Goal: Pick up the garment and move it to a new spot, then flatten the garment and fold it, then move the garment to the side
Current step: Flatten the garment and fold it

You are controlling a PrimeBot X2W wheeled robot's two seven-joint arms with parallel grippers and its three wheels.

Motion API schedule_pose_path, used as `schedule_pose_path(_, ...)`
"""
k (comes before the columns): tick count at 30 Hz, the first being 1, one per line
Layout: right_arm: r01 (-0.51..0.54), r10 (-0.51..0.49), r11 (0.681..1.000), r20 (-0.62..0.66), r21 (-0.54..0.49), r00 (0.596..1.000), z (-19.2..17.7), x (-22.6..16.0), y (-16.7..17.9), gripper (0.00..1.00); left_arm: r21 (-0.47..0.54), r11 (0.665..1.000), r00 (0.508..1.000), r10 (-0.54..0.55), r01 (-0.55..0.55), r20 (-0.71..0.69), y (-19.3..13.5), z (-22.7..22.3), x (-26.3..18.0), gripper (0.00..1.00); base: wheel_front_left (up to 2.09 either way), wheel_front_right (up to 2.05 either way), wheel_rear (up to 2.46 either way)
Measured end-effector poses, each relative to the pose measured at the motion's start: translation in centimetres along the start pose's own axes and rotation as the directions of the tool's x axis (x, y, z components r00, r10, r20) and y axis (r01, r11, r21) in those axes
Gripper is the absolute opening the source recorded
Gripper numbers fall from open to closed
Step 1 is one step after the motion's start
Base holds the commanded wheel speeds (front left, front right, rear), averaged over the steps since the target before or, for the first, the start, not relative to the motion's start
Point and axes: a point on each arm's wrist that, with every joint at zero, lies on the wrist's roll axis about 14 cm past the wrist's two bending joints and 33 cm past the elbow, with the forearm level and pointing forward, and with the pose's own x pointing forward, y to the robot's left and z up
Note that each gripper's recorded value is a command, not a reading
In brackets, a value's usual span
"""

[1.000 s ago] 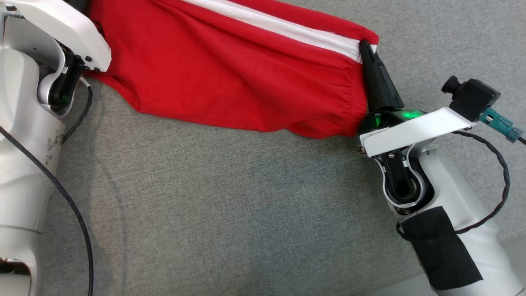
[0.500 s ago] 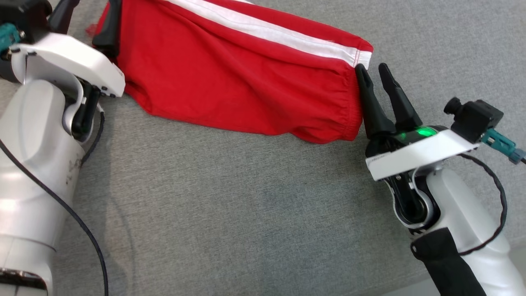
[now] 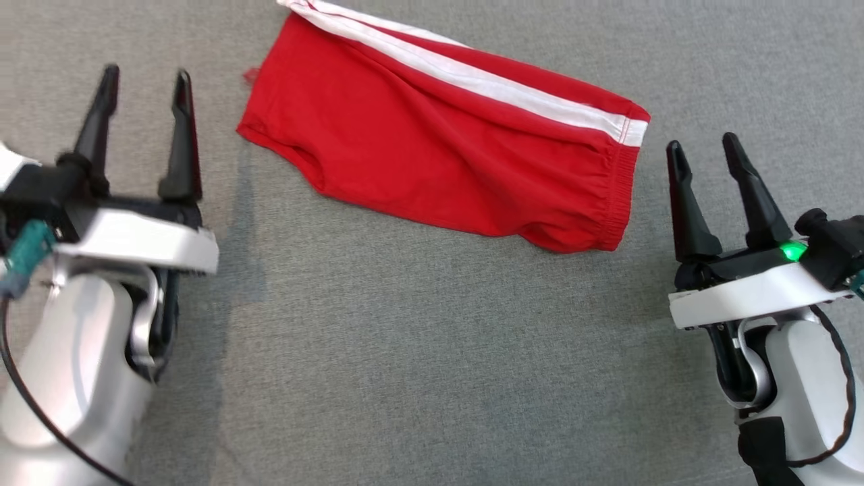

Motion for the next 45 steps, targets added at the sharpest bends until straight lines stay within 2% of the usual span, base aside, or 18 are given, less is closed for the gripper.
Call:
schedule_pose_path(8,-0.005,0.011,0.993,0.049,-0.121,0.999,2.1,-0.8,0.4,1.00,0.004,0.998,0.997,0.064,-0.064,0.042,0.6,2.2,-5.5,1.00,0.00,0.00,0.00)
schedule_pose_path(18,0.024,-0.019,0.991,0.041,-0.133,0.999,2.4,-2.7,0.4,1.00,0.009,0.997,0.997,0.073,-0.073,0.012,0.4,2.8,-8.2,1.00,0.00,0.00,0.00)
schedule_pose_path(28,0.035,-0.029,0.990,0.042,-0.136,0.999,2.9,-3.2,0.4,1.00,0.005,0.999,0.999,0.031,-0.031,0.010,-0.7,3.1,-7.9,1.00,0.00,0.00,0.00)
schedule_pose_path(34,0.039,-0.034,0.990,0.040,-0.136,0.999,2.8,-3.2,0.3,1.00,0.011,0.997,0.997,-0.073,0.073,-0.022,-2.8,3.0,-5.9,1.00,0.00,0.00,0.00)
schedule_pose_path(40,0.064,-0.060,0.990,0.030,-0.129,0.998,2.5,-3.3,-0.6,1.00,-0.033,0.979,0.969,-0.205,0.203,-0.137,-5.7,0.4,-2.5,1.00,0.00,0.00,0.00)
schedule_pose_path(45,0.105,-0.104,0.987,0.011,-0.122,0.995,1.7,-4.0,-2.1,1.00,-0.066,0.974,0.928,-0.225,0.215,-0.298,-5.9,-4.4,-0.5,1.00,0.00,0.00,0.00)
